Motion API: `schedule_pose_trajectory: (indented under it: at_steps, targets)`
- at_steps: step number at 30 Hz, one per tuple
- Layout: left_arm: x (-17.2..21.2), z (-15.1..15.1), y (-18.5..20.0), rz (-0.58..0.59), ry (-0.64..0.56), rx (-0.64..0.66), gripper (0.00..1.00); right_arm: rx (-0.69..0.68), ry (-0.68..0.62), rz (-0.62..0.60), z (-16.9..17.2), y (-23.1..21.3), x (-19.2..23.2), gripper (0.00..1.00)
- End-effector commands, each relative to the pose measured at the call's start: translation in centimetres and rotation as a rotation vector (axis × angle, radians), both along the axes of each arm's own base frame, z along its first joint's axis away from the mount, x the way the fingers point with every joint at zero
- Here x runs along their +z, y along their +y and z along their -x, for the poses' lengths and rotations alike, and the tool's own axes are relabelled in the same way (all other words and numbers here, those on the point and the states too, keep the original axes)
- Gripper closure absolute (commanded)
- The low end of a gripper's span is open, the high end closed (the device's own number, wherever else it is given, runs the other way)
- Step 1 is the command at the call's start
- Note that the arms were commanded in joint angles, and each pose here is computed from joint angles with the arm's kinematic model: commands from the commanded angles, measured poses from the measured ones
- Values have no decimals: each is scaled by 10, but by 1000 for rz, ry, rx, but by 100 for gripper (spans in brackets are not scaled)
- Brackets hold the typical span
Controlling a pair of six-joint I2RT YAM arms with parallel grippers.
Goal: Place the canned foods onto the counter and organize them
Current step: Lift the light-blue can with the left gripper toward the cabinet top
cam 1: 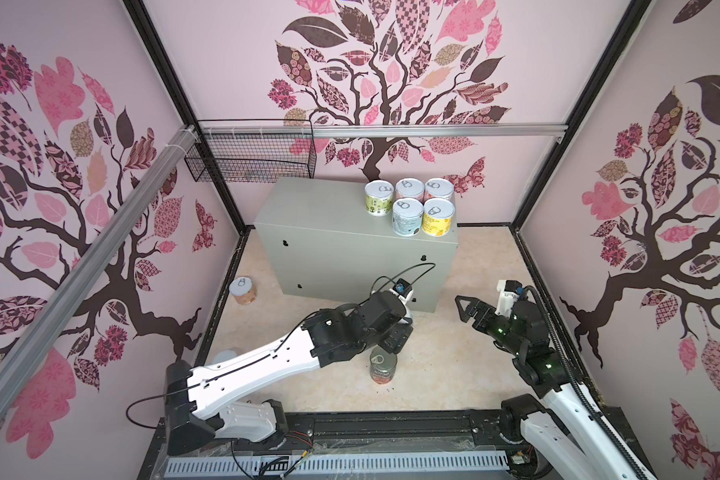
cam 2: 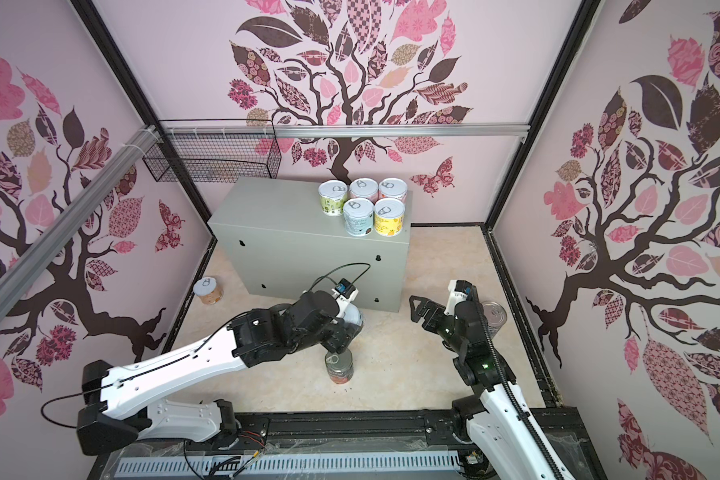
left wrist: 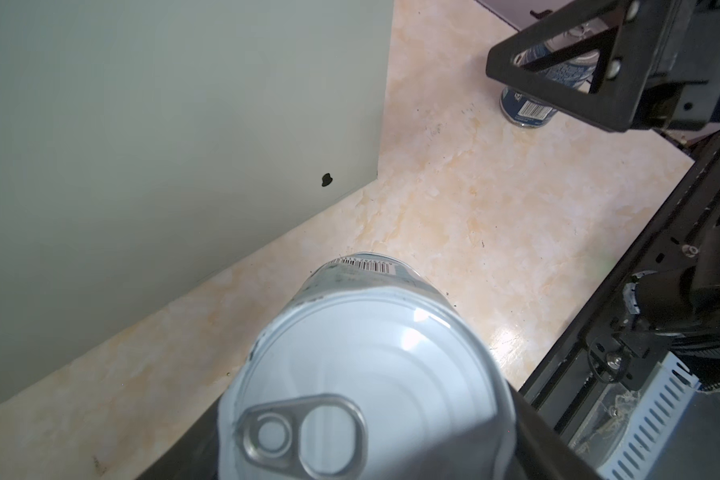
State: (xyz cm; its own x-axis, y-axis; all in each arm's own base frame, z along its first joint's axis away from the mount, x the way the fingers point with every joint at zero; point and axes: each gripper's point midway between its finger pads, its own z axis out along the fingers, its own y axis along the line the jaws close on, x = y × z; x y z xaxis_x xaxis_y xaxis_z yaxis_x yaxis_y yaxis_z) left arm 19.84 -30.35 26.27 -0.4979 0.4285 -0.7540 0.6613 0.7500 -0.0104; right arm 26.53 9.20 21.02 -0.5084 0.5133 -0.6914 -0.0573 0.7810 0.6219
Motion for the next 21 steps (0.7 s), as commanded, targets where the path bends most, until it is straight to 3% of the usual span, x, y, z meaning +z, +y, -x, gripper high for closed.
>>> schedule_pose_trajectory:
  at_steps: [1,12,21]
  targets:
    - [18,0,26,27,-56,49,37,-27,-5,36,4,-3,11,0]
    - [47,16,94,60,-88,118,37,68,-53,50,12,26,39,0]
    - [68,20,126,48,-98,154,37,133,-86,95,6,50,80,0]
